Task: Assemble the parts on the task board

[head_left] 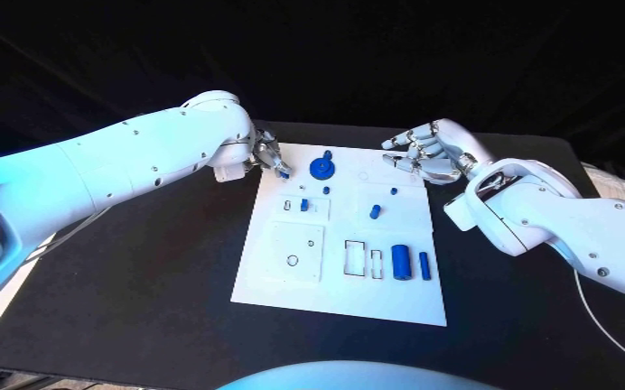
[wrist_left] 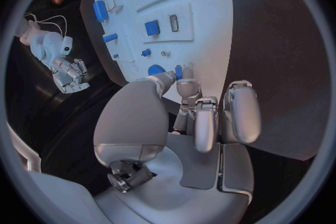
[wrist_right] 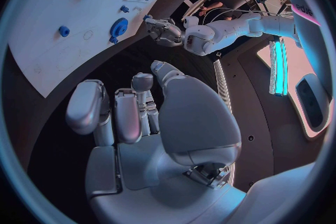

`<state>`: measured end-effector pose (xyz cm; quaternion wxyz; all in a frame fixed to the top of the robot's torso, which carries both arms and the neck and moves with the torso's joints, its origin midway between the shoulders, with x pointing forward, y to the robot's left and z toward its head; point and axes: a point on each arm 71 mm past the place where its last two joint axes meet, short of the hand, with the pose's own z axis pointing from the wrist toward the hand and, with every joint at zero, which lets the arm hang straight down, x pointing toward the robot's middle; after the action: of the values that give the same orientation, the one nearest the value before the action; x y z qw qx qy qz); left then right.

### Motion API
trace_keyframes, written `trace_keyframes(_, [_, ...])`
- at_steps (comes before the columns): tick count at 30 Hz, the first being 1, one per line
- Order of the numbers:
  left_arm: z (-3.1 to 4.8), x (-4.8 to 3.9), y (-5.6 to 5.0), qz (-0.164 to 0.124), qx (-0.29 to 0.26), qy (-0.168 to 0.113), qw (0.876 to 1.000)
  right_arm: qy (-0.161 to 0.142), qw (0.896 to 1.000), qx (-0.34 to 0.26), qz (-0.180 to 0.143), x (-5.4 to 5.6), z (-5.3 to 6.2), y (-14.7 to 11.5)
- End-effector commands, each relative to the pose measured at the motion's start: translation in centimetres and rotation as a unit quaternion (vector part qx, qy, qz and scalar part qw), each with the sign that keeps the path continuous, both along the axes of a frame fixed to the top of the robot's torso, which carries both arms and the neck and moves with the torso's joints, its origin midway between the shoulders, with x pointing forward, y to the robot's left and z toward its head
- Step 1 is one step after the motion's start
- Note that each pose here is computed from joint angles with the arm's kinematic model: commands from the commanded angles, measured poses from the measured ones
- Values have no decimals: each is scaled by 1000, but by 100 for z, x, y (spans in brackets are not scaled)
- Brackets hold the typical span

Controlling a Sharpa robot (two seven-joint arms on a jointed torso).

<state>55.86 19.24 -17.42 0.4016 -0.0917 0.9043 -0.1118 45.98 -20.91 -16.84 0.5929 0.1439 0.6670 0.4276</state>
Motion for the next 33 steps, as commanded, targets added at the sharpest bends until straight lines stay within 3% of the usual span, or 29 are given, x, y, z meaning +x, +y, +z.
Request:
trace_keyframes(1, [40,-63,-10,0,-30,-18,999,4,1000,-3,7,-9,-6,10])
trace_keyframes(9, [-30,-311,70,-9,-46,-32,998,6,1000,-3,6,-9,-9,2])
trace_keyframes(16, [-121,-474,27,-21,-39,-60,997,6,1000,-3,5,-5,-10,-5])
trace_keyframes(22, [-190,-546,-13,-29,-29,-59,997,5,1000,-3,5,-2,-12,0])
trace_keyframes(33, [-260,-577,-49,-38,-4,-40,998,4,1000,-2,5,0,-12,2])
